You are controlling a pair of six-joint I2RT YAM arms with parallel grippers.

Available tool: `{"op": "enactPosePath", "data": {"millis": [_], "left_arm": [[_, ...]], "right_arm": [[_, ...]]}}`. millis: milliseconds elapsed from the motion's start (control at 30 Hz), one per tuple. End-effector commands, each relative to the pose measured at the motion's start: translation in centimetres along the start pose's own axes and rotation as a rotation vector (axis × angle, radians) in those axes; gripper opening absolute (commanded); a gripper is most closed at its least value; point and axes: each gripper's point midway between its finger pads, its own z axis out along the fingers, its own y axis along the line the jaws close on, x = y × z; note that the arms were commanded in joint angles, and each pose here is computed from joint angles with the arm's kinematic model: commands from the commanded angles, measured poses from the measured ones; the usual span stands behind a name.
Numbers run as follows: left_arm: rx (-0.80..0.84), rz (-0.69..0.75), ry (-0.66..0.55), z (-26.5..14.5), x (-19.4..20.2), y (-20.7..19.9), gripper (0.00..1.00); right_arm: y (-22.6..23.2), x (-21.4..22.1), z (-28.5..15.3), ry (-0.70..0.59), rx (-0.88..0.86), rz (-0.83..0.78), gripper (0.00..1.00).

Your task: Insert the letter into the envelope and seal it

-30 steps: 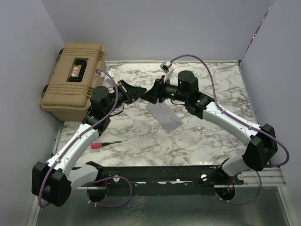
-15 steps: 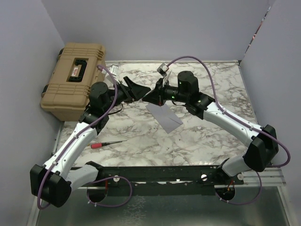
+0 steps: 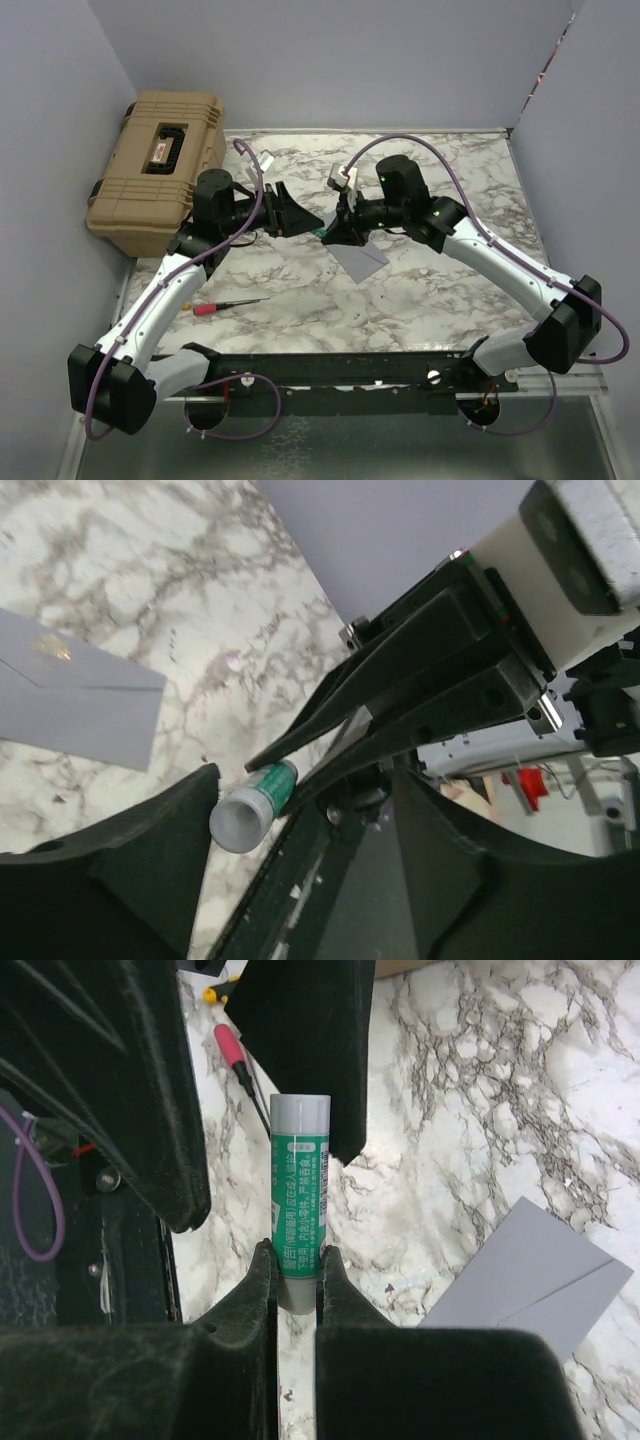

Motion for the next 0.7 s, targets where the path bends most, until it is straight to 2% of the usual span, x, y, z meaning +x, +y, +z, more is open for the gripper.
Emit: {"op": "enactPosePath", "data": {"millis": [0, 167, 333, 567, 633, 667], "left_arm": [[0.110, -0.032, 0.139, -0.6, 2.5, -1.1, 0.61], [0.086, -0.048, 0.165, -0.8, 3.2, -0.3, 0.52], [0.082, -0.065, 0.183, -0.7, 3.8, 0.2, 0.38], [0.061, -0.096, 0.218, -0.4, 4.8, 1.5, 0.32], [0.065, -0.093, 0.223, -0.4, 5.0, 1.6, 0.23], [0.068, -0.086, 0.223, -0.4, 5.0, 1.6, 0.14]], "right_arm": [[0.7, 0.1, -0.9, 0.038, -0.029, -0.090, 0.00], [0.7, -0.2, -1.0, 0.024, -0.028, -0.113, 0.00], [0.8, -0.2, -0.9, 0.031, -0.045, -0.120, 0.00], [1.1, -0.6, -0.8, 0.034, -0.072, -0.132, 0.00], [1.0, -0.6, -0.8, 0.037, -0.070, -0.128, 0.00], [1.0, -0.7, -0.8, 0.039, -0.074, -0.132, 0.00]]}}
